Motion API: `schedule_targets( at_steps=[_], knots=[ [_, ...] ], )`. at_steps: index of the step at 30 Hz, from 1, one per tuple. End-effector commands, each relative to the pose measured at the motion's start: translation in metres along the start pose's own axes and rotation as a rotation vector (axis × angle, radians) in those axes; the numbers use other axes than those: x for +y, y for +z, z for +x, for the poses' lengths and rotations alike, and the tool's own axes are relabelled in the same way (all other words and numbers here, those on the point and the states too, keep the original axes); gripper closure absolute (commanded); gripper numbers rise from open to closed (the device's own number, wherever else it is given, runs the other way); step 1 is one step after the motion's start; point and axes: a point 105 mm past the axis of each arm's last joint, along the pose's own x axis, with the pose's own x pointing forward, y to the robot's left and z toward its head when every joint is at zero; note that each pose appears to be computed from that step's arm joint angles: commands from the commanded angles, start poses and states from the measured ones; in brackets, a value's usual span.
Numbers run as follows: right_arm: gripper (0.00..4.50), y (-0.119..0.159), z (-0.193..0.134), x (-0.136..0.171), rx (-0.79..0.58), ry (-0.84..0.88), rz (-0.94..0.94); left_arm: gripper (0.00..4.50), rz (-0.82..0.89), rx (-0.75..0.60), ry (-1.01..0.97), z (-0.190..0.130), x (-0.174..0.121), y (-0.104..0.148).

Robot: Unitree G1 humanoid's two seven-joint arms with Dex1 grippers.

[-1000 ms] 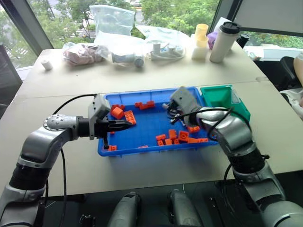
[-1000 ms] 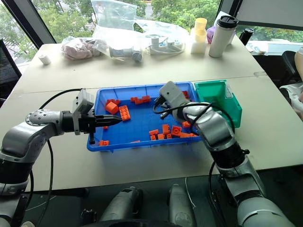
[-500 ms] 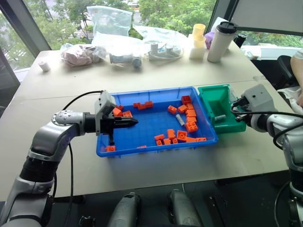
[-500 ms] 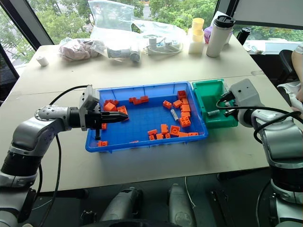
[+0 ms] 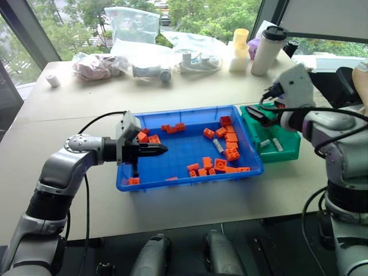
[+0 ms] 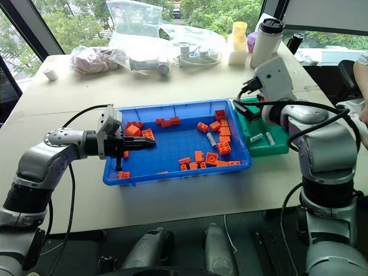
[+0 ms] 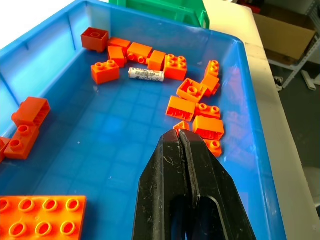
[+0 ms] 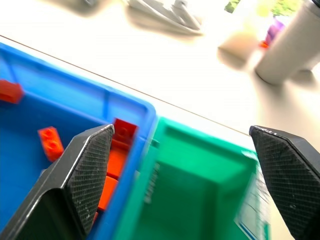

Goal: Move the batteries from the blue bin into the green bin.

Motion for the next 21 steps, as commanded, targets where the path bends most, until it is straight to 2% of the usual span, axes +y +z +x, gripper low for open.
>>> schedule_targets(
  at_steps=[1, 4, 7, 15, 21],
  knots=[
    [0.04, -0.01, 0.014, 0.037, 0.035, 0.101, 0.007, 4.5, 0.041, -0.016, 0.01, -0.003, -0.001, 0.009],
    [0.04, -0.044, 0.021, 0.07, 0.113, 0.22, 0.014, 4.5, 0.035, -0.018, 0.024, -0.005, -0.003, 0.008],
    [0.04, -0.067, 0.025, 0.071, 0.164, 0.205, 0.017, 4.5, 0.029, -0.025, 0.033, -0.007, -0.005, 0.009],
    [0.04, -0.092, 0.032, 0.068, 0.223, 0.198, 0.053, 4.5, 0.019, -0.031, 0.059, -0.009, -0.008, 0.009],
    [0.04, -0.099, 0.037, 0.072, 0.242, 0.212, 0.089, 4.5, 0.019, -0.033, 0.072, -0.01, -0.007, 0.009]
  ],
)
